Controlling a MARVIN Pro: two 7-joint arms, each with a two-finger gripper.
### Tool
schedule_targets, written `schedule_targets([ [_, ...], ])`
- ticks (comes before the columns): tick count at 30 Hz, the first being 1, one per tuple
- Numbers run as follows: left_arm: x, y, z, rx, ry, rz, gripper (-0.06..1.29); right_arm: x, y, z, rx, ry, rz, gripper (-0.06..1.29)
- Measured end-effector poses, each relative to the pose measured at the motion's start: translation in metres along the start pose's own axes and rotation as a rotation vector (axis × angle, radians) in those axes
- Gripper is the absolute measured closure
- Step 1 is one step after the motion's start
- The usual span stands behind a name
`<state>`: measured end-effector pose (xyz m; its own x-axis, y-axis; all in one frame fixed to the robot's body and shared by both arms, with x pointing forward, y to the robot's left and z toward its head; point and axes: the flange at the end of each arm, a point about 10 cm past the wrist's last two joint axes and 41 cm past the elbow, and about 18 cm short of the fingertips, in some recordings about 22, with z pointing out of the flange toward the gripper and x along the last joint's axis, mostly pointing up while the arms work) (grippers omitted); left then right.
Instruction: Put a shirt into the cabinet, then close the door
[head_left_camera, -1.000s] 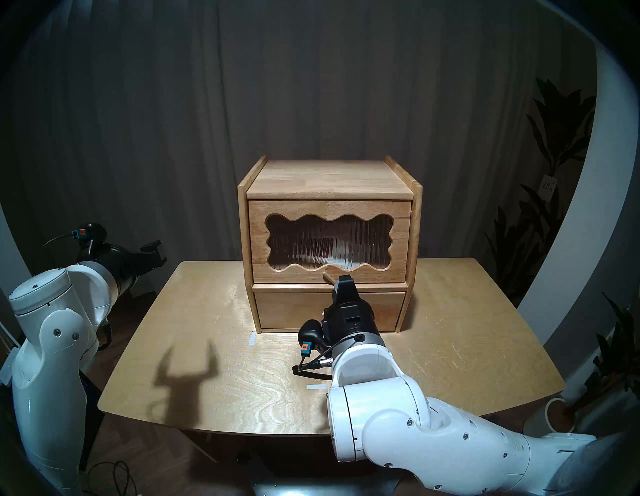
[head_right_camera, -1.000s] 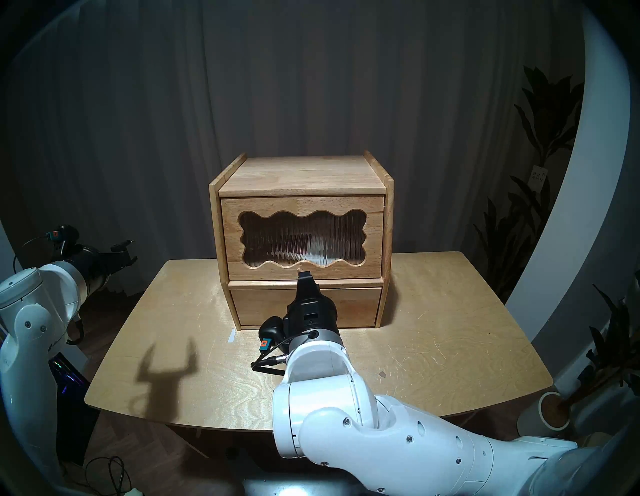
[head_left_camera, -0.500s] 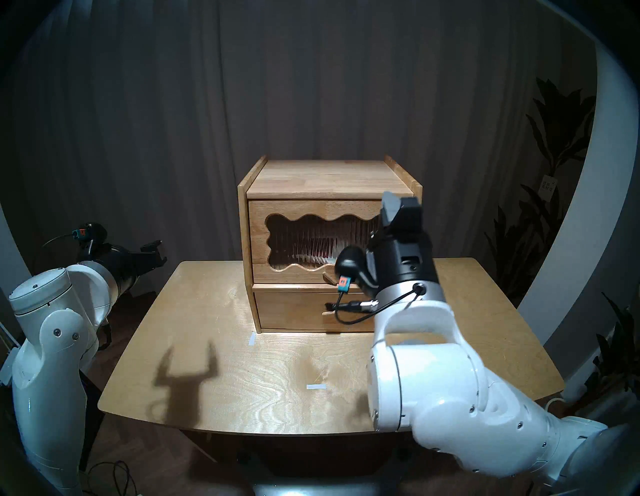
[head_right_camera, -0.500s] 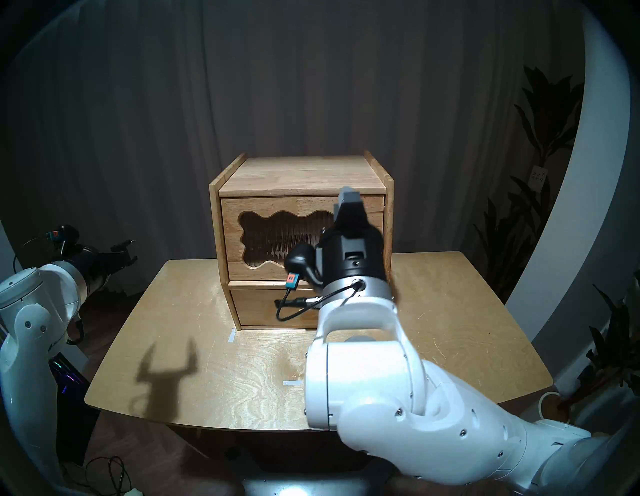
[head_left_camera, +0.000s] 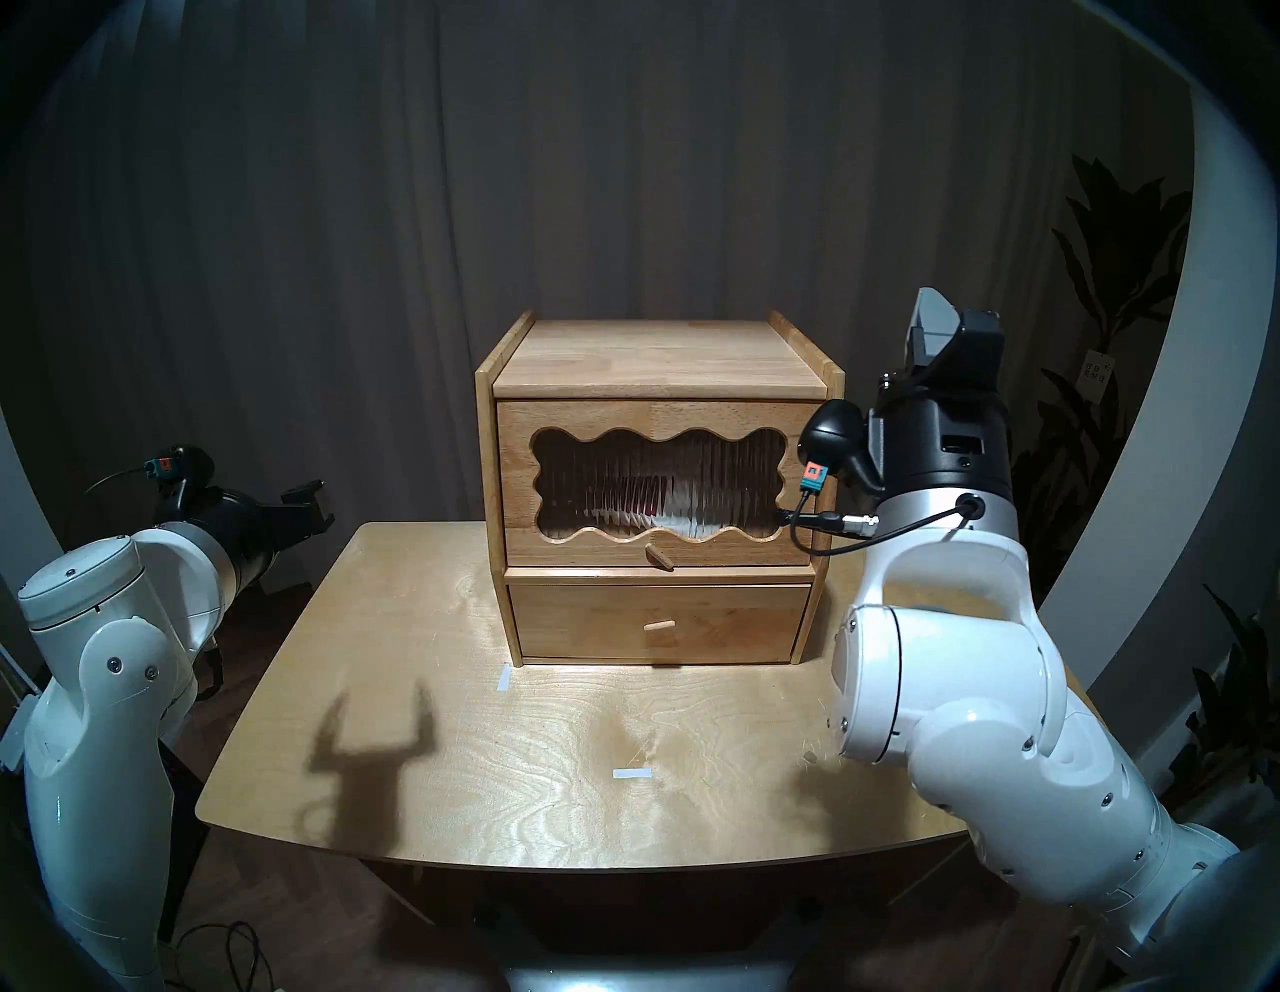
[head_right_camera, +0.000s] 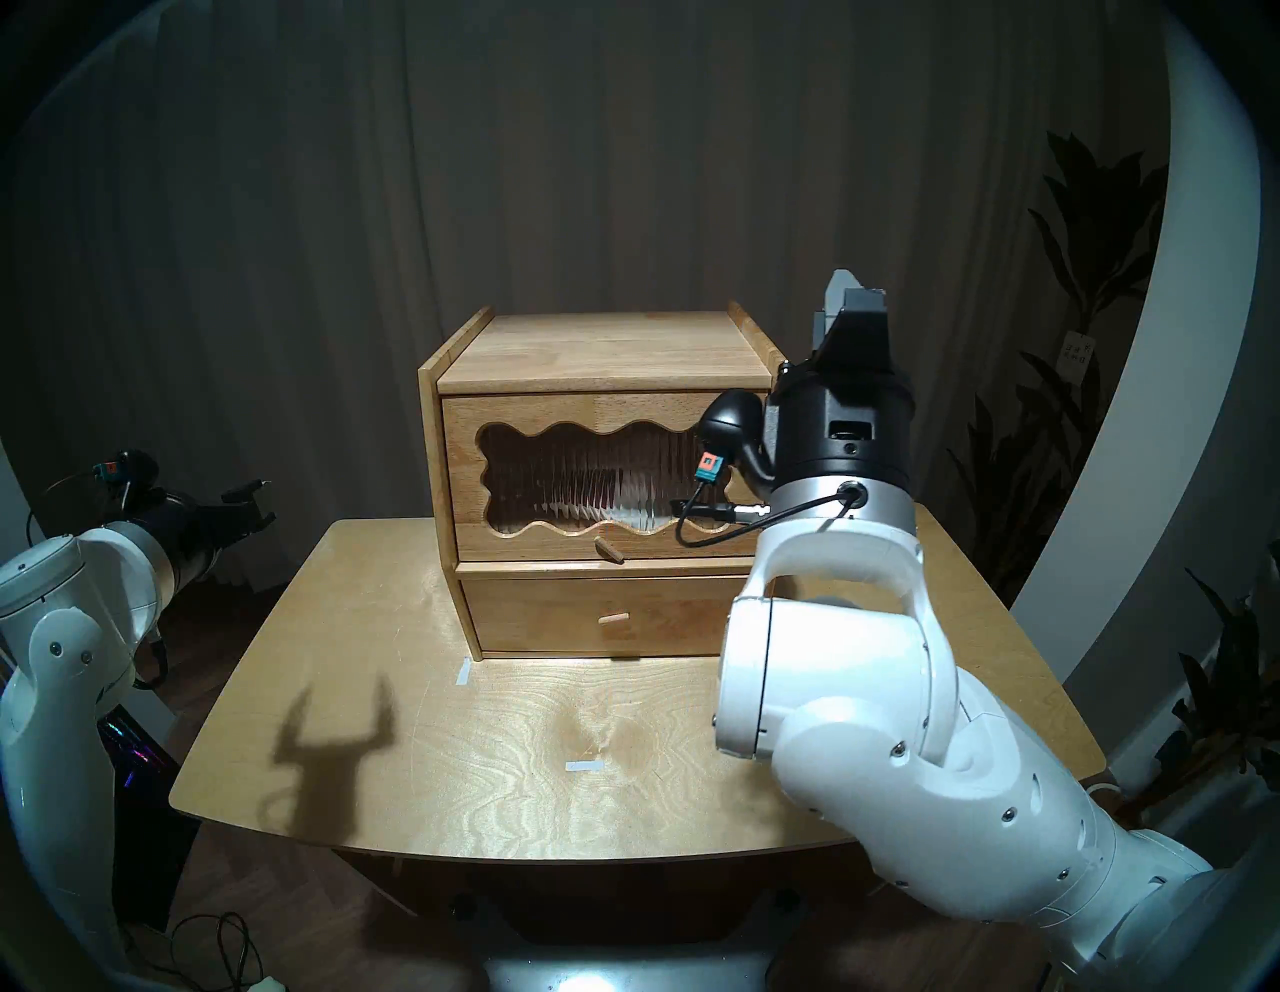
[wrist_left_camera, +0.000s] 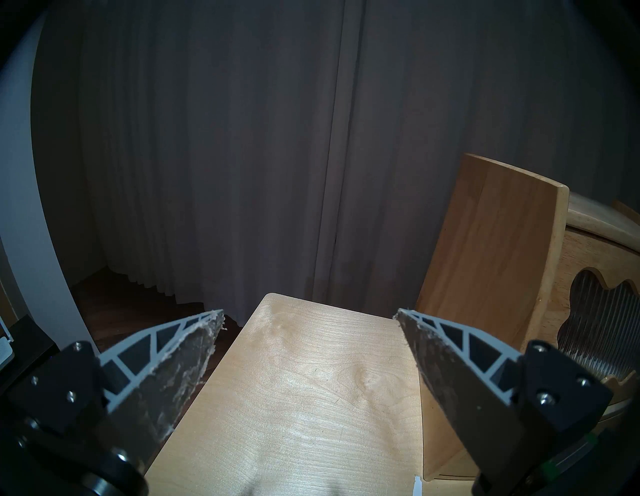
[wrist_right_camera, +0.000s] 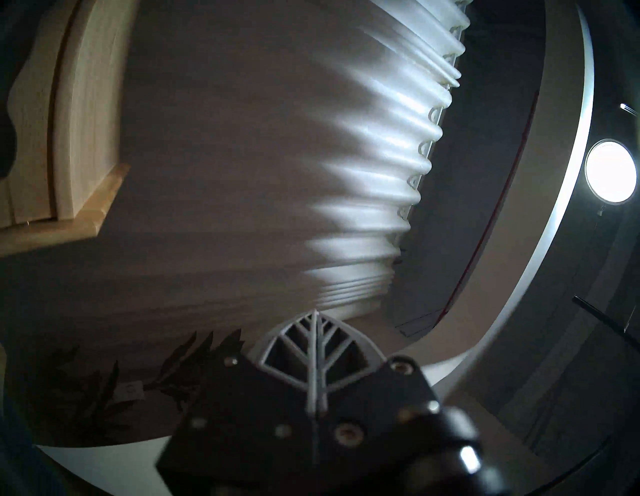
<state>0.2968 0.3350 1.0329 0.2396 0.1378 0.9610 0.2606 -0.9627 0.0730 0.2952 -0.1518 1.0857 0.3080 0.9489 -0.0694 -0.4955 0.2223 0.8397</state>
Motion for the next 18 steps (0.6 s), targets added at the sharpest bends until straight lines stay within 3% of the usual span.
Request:
schedule_targets([
  [6, 0.0, 0.0, 0.0, 0.0, -0.001, 0.0, -0.02, -0.009, -0.017, 0.005, 0.056, -0.02, -0.027, 1.26],
  [16, -0.001, 0.0, 0.0, 0.0, -0.002, 0.0, -0.02, -0.031, -0.077, 0.014, 0.208, -0.072, -0.135, 1.26],
  [17, -0.001, 0.0, 0.0, 0.0, -0.002, 0.0, -0.02, -0.033, -0.081, 0.014, 0.22, -0.077, -0.142, 1.21],
  [18, -0.001, 0.0, 0.0, 0.0, -0.002, 0.0, -0.02, -0.036, -0.086, 0.015, 0.233, -0.083, -0.15, 0.63],
])
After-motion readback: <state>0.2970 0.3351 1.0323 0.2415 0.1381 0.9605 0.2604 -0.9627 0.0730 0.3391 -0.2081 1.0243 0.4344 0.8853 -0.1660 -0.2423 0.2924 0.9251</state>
